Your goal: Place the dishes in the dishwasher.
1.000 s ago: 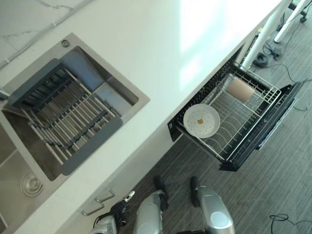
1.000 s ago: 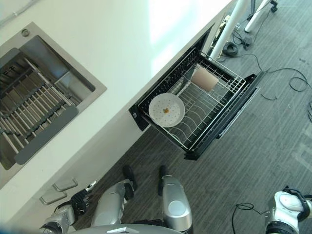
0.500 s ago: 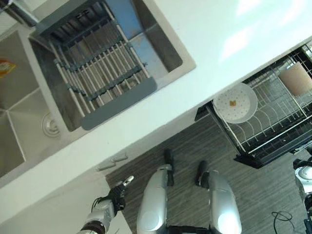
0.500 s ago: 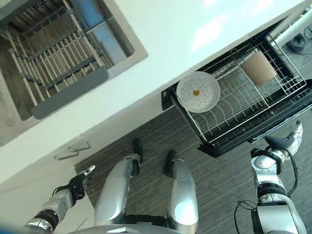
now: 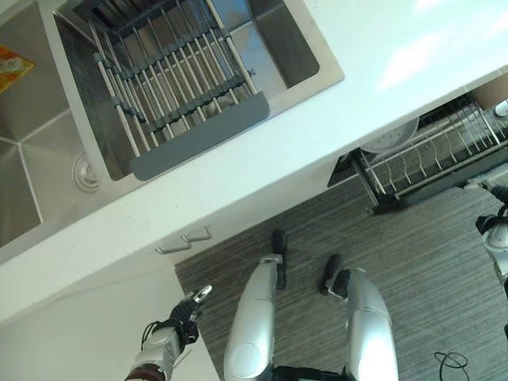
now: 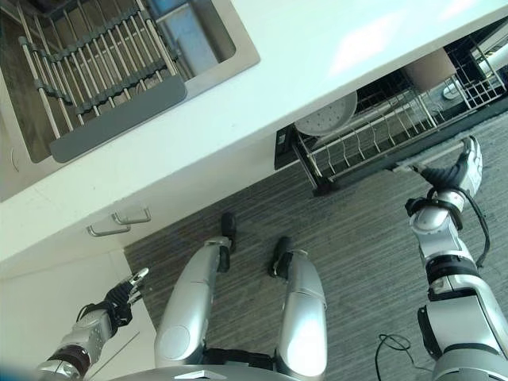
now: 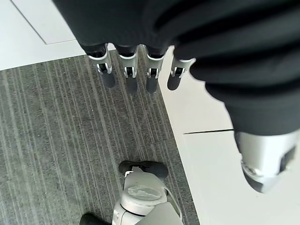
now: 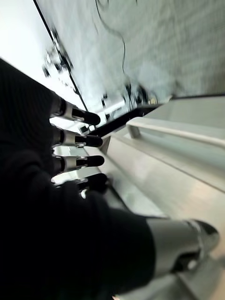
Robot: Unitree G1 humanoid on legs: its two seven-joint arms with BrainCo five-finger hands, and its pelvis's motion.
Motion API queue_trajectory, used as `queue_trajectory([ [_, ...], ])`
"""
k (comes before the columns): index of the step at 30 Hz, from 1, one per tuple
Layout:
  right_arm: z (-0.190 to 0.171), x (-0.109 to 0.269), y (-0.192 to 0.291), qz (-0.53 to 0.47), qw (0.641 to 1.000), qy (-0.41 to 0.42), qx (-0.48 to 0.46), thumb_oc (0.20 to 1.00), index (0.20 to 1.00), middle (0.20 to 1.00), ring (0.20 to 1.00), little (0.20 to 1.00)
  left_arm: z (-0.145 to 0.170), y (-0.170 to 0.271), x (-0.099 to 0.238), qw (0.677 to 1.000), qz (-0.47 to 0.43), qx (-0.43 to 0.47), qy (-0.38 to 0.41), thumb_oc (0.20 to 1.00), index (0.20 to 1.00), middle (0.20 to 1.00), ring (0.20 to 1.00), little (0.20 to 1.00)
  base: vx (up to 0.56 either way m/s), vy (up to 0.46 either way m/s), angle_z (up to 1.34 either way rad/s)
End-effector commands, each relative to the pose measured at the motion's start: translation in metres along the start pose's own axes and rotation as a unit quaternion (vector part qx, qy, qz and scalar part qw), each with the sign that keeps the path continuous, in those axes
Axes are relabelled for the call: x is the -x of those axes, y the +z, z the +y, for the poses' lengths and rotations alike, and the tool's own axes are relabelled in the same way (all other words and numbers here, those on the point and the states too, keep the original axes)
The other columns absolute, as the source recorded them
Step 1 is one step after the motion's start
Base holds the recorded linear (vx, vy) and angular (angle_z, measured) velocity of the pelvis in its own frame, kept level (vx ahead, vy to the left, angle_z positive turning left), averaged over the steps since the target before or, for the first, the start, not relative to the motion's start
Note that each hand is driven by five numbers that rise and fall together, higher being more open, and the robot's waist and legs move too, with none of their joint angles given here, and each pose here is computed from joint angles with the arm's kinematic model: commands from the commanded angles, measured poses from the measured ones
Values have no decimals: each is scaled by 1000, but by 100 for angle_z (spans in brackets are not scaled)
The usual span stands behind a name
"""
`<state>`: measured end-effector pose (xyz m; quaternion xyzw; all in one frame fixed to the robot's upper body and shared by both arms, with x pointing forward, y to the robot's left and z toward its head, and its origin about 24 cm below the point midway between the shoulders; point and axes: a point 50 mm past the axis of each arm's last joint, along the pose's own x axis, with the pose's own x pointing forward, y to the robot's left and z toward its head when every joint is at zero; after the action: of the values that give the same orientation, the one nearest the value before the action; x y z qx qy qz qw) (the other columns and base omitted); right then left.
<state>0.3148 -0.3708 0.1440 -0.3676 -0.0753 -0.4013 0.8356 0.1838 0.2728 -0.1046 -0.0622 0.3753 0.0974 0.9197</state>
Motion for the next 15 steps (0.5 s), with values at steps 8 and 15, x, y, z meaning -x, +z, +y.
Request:
queue_trajectory([
  [8, -30, -55, 165, -265, 962, -55, -30, 1000, 1000, 1000, 1000, 1000, 9, 0, 11, 998, -46, -40, -27, 1000, 1000, 1000, 1000, 1000, 34, 28, 13],
  [15, -48, -62, 242, -333, 939, -78, -35, 1000, 1000, 1000, 1000, 1000, 8, 24, 13, 993, -100, -34, -59, 1000, 1000, 1000, 1000, 1000, 10, 5, 8],
])
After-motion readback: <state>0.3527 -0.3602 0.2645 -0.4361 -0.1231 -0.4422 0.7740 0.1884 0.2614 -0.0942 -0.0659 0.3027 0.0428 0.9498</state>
